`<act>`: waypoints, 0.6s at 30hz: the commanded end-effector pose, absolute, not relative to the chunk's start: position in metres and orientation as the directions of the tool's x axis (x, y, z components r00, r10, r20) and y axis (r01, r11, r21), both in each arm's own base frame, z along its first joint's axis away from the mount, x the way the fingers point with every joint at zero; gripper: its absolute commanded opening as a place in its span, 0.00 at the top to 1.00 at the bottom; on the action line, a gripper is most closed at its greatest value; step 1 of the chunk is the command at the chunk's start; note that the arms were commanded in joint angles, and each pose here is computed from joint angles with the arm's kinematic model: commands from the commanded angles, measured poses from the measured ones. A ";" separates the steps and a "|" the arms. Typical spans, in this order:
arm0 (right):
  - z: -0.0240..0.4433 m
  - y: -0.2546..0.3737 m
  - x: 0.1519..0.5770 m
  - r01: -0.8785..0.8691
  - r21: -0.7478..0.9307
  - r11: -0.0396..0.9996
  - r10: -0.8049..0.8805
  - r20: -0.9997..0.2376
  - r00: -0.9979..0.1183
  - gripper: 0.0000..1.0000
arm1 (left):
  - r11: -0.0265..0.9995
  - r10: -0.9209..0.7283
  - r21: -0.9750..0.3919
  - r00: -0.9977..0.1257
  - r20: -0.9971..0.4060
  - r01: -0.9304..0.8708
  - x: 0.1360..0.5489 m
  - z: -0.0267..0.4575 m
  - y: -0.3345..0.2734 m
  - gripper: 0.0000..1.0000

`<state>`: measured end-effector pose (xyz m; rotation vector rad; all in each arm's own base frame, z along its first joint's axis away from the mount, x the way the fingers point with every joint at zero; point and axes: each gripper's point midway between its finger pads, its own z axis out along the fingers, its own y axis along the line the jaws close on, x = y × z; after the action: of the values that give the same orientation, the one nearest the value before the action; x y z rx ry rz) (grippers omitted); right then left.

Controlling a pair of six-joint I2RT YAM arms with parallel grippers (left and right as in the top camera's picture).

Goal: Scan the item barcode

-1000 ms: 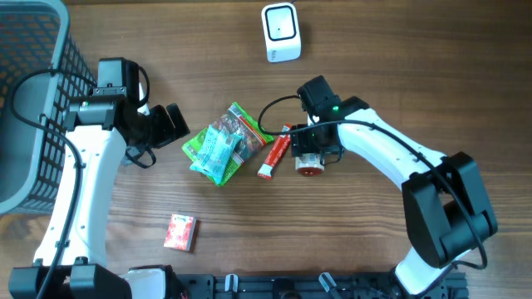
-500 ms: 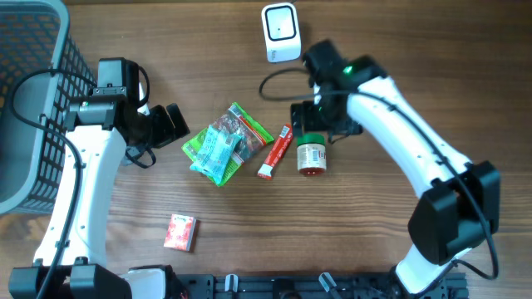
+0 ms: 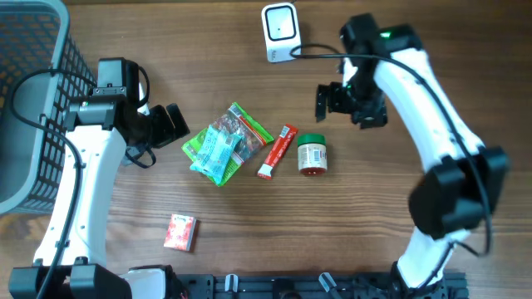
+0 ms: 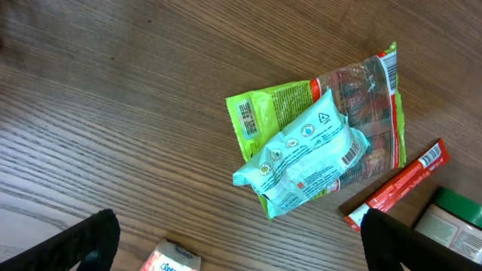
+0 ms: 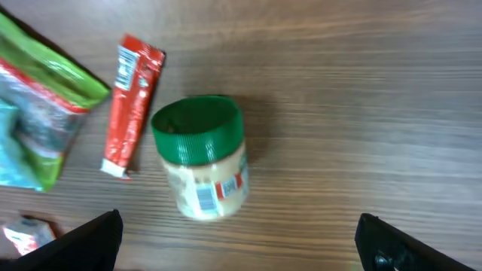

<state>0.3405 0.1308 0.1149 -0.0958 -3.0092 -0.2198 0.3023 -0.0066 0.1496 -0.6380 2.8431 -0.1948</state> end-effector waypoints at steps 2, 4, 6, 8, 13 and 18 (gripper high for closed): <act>0.070 0.150 0.341 0.063 0.189 0.980 0.015 0.248 -0.969 0.01 | 0.900 -0.427 -0.180 -0.886 -0.182 -0.396 0.302 0.149 -0.007 0.00; 0.059 0.153 0.341 0.057 0.186 0.981 0.006 0.263 -0.965 0.01 | 0.900 -0.427 -0.181 -0.886 -0.182 -0.396 0.302 0.149 -0.007 0.00; 0.049 0.156 0.342 0.039 0.186 0.982 -0.013 0.271 -0.962 0.01 | 0.900 -0.427 -0.180 -0.886 -0.182 -0.396 0.302 0.149 -0.007 0.00; 0.043 0.158 0.345 0.030 0.188 0.982 -0.022 0.265 -0.964 0.01 | 0.900 -0.427 -0.181 -0.886 -0.182 -0.396 0.302 0.149 -0.007 0.00; 0.038 0.160 0.349 0.027 0.192 0.981 -0.024 0.256 -0.966 0.01 | 0.900 -0.427 -0.180 -0.886 -0.182 -0.396 0.302 0.149 -0.007 0.00; 0.038 0.161 0.348 0.018 0.192 0.981 -0.032 0.257 -0.966 0.01 | 0.900 -0.427 -0.180 -0.886 -0.182 -0.396 0.302 0.149 -0.007 0.00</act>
<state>0.3482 0.1557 0.0409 -0.0286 -2.8782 -0.2592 0.3024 -0.0066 0.1496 -0.6379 2.8428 -0.1949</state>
